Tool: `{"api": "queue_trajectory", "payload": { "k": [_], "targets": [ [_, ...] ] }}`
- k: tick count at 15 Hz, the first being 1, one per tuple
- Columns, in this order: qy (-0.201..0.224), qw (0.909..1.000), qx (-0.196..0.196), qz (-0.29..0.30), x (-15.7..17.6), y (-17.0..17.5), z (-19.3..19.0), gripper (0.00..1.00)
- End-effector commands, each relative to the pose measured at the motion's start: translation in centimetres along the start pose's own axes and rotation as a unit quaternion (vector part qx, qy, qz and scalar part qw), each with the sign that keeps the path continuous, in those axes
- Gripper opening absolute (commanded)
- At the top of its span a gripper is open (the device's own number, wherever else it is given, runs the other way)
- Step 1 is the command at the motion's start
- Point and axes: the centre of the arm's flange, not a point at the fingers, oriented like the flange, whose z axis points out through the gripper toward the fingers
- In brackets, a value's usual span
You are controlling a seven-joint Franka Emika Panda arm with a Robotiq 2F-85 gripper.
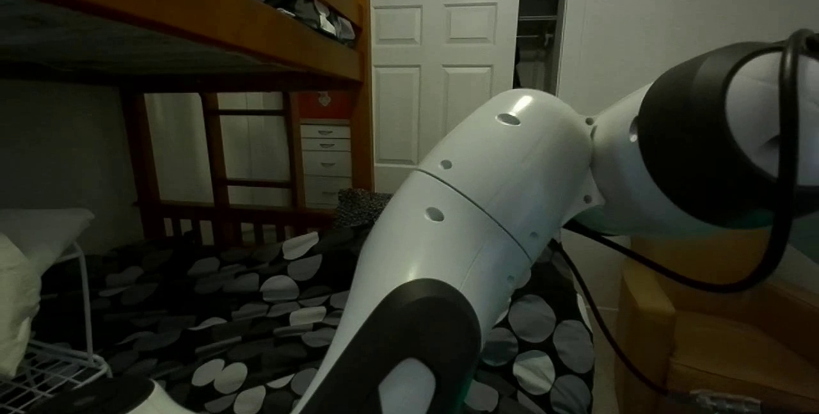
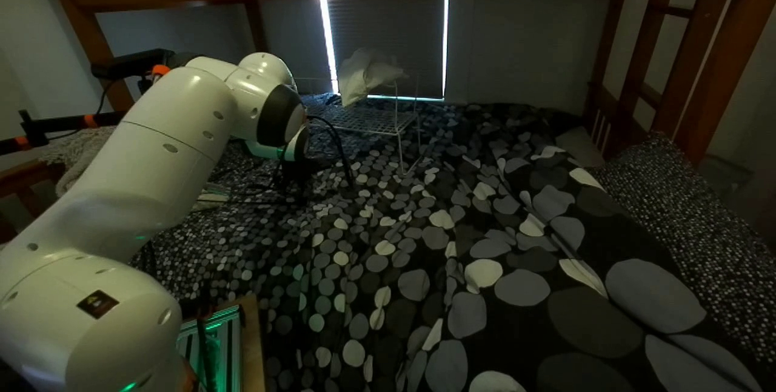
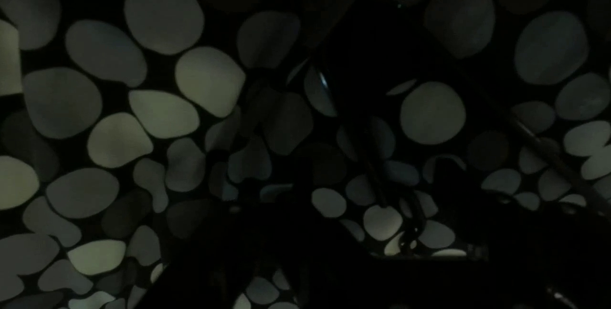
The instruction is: Pick up the black coat hanger and put it on the bottom white rack
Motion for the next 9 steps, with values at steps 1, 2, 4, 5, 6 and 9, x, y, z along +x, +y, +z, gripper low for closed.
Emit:
{"api": "queue_trajectory", "payload": {
  "k": [1, 2, 4, 5, 6, 9],
  "targets": [
    [-0.004, 0.9997, 0.024, 0.000, -0.1, 0.8, 2.8, 0.64],
    [-0.005, 0.9996, 0.028, 0.002, -0.3, 1.0, 3.3, 0.60],
    [-0.005, 0.9996, 0.028, 0.005, -0.5, 1.0, 3.4, 0.35],
    [-0.001, 0.9997, 0.024, 0.006, -0.5, 1.1, 3.1, 0.33],
    [0.001, 0.9999, 0.016, 0.006, -0.5, 1.3, 2.2, 0.26],
    [0.006, 1.0000, 0.000, 0.007, -0.4, 1.5, -0.1, 0.02]
  ]
}}
